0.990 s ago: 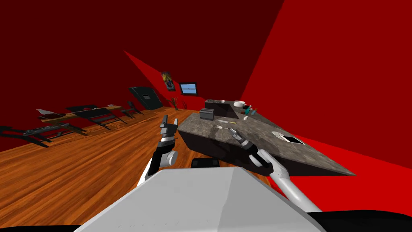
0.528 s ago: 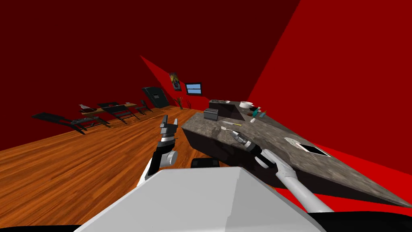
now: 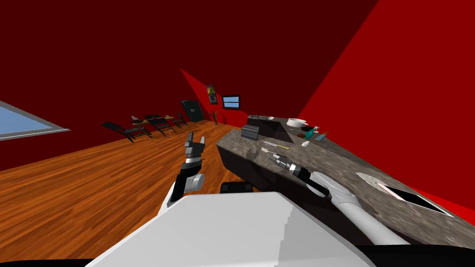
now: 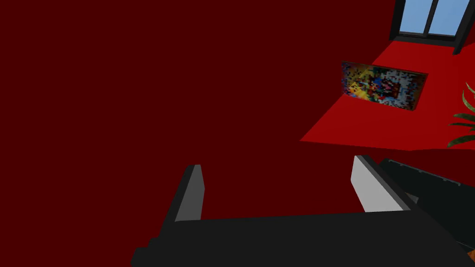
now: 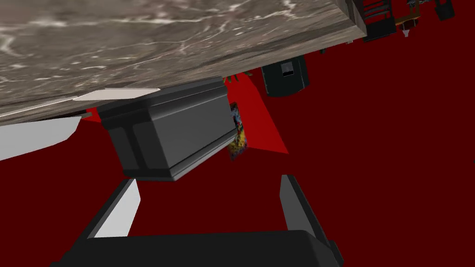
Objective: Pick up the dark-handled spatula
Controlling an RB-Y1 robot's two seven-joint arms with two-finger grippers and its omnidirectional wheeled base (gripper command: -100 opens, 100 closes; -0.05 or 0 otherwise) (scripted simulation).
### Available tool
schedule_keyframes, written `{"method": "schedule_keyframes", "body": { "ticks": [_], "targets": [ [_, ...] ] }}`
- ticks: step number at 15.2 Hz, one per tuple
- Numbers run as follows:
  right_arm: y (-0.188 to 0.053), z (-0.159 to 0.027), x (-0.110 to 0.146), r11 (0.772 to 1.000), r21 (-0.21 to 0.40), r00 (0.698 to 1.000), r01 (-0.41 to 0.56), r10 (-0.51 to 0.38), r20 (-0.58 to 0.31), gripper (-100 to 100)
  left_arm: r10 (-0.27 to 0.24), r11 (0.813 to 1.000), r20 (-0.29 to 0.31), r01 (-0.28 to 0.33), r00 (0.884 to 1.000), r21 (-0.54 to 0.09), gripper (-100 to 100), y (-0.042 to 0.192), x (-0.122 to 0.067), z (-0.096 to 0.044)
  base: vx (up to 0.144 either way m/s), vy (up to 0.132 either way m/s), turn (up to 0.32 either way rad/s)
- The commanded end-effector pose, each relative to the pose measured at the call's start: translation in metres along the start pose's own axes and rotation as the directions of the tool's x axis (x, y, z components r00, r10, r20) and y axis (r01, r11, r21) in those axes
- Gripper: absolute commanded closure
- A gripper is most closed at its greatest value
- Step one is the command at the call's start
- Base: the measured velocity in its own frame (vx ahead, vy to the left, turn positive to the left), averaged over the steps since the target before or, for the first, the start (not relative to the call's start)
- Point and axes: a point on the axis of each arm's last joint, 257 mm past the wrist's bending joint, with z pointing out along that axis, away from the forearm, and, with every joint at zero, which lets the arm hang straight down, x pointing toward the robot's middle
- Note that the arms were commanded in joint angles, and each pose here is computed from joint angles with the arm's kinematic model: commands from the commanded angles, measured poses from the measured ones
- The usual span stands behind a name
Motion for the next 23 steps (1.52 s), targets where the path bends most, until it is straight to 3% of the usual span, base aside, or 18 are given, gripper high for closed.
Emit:
{"method": "schedule_keyframes", "body": {
  "ticks": [1, 2, 4, 5, 6, 9, 11, 12, 14, 15, 17, 18, 19, 20, 21, 22, 23],
  "targets": [
    [-0.010, -0.007, 0.006, 1.000, 0.014, 0.999, 0.014, -0.014, -0.033, -100, 0.000, 1.000, 0.000, 0.000, 1.000, 0.000, 0, 0.000, 0.000, 0.000, 0.003, 0.024, 0.125],
    [-0.018, -0.017, 0.013, 0.998, 0.004, 0.993, 0.067, -0.066, -0.095, -100, 0.000, 1.000, 0.000, 0.000, 1.000, 0.000, 0, 0.000, 0.000, 0.000, -0.001, 0.023, 0.150],
    [-0.029, -0.025, 0.020, 0.998, 0.031, 0.992, 0.059, -0.055, -0.113, -100, 0.000, 1.000, 0.000, 0.000, 1.000, 0.000, 0, 0.000, 0.000, 0.000, -0.001, 0.023, 0.172],
    [-0.041, -0.038, 0.027, 0.994, 0.026, 0.978, 0.110, -0.103, -0.183, -100, 0.000, 1.000, 0.000, 0.000, 1.000, 0.000, 0, 0.000, 0.000, 0.000, -0.004, 0.032, 0.301],
    [-0.048, -0.044, 0.032, 0.994, 0.046, 0.977, 0.101, -0.091, -0.194, -100, 0.000, 1.000, 0.000, 0.000, 1.000, 0.000, 0, 0.000, 0.000, 0.000, 0.000, 0.034, 0.332],
    [-0.076, -0.081, 0.048, 0.983, 0.049, 0.930, 0.178, -0.151, -0.334, -100, 0.000, 1.000, 0.000, 0.000, 1.000, 0.000, 0, 0.000, 0.000, 0.000, 0.015, 0.041, 0.290],
    [-0.083, -0.088, 0.053, 0.982, 0.066, 0.925, 0.177, -0.143, -0.351, -100, 0.000, 1.000, 0.000, 0.000, 1.000, 0.000, 0, 0.000, 0.000, 0.000, 0.012, 0.024, 0.225],
    [-0.092, -0.105, 0.057, 0.975, 0.050, 0.892, 0.216, -0.176, -0.415, -100, 0.000, 1.000, 0.000, 0.000, 1.000, 0.000, 0, 0.000, 0.000, 0.000, 0.021, 0.032, 0.262],
    [-0.100, -0.114, 0.062, 0.975, 0.075, 0.890, 0.207, -0.156, -0.427, -100, 0.000, 1.000, 0.000, 0.000, 1.000, 0.000, 0, 0.000, 0.000, 0.000, 0.015, 0.019, 0.184],
    [-0.108, -0.132, 0.066, 0.969, 0.059, 0.853, 0.241, -0.183, -0.489, -100, 0.000, 1.000, 0.000, 0.000, 1.000, 0.000, 0, 0.000, 0.000, 0.000, 0.018, 0.020, 0.248],
    [-0.114, -0.140, 0.070, 0.969, 0.081, 0.851, 0.234, -0.164, -0.499, -100, 0.000, 1.000, 0.000, 0.000, 1.000, 0.000, 0, 0.000, 0.000, 0.000, 0.021, 0.020, 0.204],
    [-0.124, -0.163, 0.076, 0.963, 0.074, 0.809, 0.260, -0.175, -0.562, -100, 0.000, 1.000, 0.000, 0.000, 1.000, 0.000, 0, 0.000, 0.000, 0.000, 0.047, 0.041, 0.308],
    [-0.127, -0.168, 0.078, 0.963, 0.086, 0.807, 0.257, -0.165, -0.566, -100, 0.000, 1.000, 0.000, 0.000, 1.000, 0.000, 0, 0.000, 0.000, 0.000, 0.045, 0.036, 0.280],
    [-0.133, -0.187, 0.081, 0.958, 0.068, 0.764, 0.279, -0.179, -0.620, -100, 0.000, 1.000, 0.000, 0.000, 1.000, 0.000, 0, 0.000, 0.000, 0.000, 0.047, 0.039, 0.338],
    [-0.138, -0.196, 0.084, 0.957, 0.090, 0.761, 0.274, -0.159, -0.629, -100, 0.000, 1.000, 0.000, 0.000, 1.000, 0.000, 0, 0.000, 0.000, 0.000, 0.059, 0.030, 0.330],
    [-0.143, -0.216, 0.088, 0.954, 0.073, 0.715, 0.291, -0.166, -0.679, -100, 0.000, 1.000, 0.000, 0.000, 1.000, 0.000, 0, 0.000, 0.000, 0.000, 0.047, 0.027, 0.228],
    [-0.145, -0.219, 0.089, 0.954, 0.081, 0.714, 0.290, -0.159, -0.682, -100, 0.000, 1.000, 0.000, 0.000, 1.000, 0.000, 0, 0.000, 0.000, 0.000, 0.052, 0.027, 0.233]
  ]
}}
